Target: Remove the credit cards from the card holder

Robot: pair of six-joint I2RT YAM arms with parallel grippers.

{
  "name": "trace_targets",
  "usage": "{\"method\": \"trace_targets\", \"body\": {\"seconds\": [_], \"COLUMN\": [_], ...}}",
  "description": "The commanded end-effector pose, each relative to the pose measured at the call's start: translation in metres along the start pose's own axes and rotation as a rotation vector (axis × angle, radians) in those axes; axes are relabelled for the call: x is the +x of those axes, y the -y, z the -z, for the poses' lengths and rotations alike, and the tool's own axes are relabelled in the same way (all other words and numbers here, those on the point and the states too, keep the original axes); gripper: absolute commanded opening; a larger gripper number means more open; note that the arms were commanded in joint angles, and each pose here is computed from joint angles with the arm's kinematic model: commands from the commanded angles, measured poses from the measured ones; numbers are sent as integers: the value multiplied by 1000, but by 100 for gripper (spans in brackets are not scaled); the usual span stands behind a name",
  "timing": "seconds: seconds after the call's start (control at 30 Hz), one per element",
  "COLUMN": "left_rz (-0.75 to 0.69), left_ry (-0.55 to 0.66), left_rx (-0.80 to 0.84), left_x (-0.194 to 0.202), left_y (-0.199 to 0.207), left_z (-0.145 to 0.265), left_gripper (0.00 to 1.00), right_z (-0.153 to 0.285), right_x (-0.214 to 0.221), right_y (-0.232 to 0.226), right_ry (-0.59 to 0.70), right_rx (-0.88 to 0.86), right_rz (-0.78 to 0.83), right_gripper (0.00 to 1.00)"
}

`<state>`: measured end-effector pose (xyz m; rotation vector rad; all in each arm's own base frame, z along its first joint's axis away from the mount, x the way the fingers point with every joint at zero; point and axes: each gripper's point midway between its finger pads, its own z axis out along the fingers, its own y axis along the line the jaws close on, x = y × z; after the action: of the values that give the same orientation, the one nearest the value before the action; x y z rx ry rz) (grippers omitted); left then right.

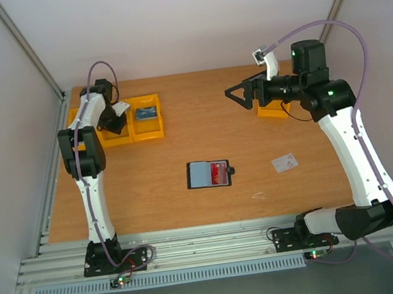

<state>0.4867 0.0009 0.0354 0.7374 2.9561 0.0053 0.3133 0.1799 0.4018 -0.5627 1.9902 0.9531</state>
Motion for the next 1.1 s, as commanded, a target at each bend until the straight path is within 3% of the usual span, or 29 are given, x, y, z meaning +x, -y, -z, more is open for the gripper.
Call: {"method": "trace_targets", "body": {"seconds": [0.0, 0.4, 0.6, 0.7, 0.83, 1.0, 1.07], "left_rz": [41, 20, 7, 17, 194, 291, 317], "left_ry": [-25, 105, 200, 272, 195, 74, 42], "left_rx": [-171, -350, -261, -120, 11, 52, 70], "left_x": [-8, -44, -57, -58, -34, -7, -3], "left_y": [-34, -72, -54, -28, -15, -3, 4], "left_z": [-22, -31, -5, 22, 23, 7, 2], "left_gripper": [16, 24, 24, 24, 17, 1, 0], "right_z": [3, 4, 5, 5, 6, 8, 9], "right_x": [-14, -20, -21, -20, -19, -19, -20], "right_y": [-2, -2, -4, -4, -4, -5, -6], "right_ry": [24, 32, 34, 32, 32, 32, 33], "right_rx": [-3, 4, 2, 5, 9, 9, 9], "right_rz": [-4, -1, -8, -12, -14, -9, -7], "right_gripper": [98, 99, 99, 98, 99, 99, 99]}}
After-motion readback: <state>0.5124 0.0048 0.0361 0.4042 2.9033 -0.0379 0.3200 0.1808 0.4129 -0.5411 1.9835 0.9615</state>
